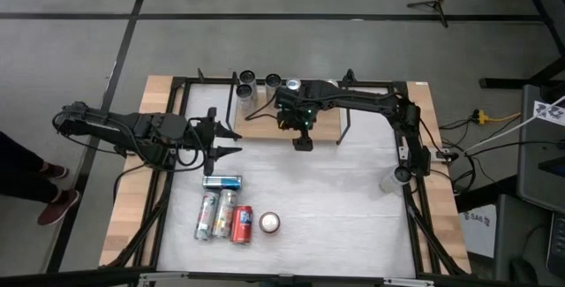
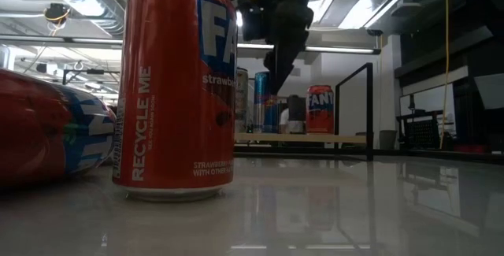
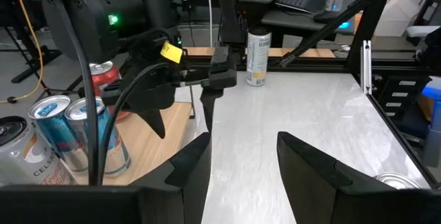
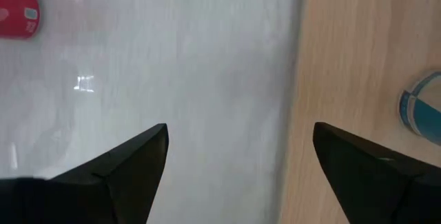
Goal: Place canned beverage on shelf
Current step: Put the right red soda can on the shelf
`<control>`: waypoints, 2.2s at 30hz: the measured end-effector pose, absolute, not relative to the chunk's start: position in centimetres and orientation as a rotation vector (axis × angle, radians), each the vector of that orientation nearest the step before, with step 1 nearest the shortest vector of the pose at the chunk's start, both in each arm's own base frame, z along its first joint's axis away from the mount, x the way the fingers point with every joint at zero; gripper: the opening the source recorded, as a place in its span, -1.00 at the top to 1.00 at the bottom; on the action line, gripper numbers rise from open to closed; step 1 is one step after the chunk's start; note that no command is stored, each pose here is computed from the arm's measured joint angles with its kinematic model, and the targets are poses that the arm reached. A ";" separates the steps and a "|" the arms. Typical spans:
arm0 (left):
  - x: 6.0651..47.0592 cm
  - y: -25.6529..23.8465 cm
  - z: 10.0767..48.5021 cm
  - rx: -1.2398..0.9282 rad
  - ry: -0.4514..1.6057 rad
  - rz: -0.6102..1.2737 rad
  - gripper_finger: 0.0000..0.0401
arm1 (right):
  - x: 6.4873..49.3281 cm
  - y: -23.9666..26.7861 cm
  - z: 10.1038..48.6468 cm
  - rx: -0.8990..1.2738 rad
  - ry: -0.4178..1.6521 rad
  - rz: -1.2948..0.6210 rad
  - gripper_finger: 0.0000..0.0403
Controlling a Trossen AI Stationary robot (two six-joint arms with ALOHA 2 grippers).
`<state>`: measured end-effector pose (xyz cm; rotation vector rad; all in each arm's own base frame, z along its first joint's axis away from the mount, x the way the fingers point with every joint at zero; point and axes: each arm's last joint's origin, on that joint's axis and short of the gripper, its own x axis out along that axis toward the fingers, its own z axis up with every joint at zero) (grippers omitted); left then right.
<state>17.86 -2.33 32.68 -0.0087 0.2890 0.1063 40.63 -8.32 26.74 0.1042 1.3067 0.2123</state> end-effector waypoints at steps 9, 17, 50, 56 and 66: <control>17.9 -2.3 32.7 -0.009 0.289 0.106 0.21 | 41.1 -5.9 26.7 0.038 1.318 0.235 -0.77; 17.9 -2.3 32.7 -0.009 0.289 0.106 0.21 | 41.8 -3.2 26.8 -0.018 1.274 0.286 -0.77; 18.2 -2.3 36.5 -0.046 -0.098 0.131 0.21 | 42.8 1.0 28.9 -0.189 1.059 0.416 -0.77; 16.9 -2.1 36.6 -0.041 -0.075 0.131 0.21 | 43.3 1.8 29.4 -0.186 0.982 0.458 -0.77; 16.3 -2.0 35.0 -0.029 0.096 0.116 0.21 | 44.0 5.6 30.4 -0.201 0.844 0.509 -0.77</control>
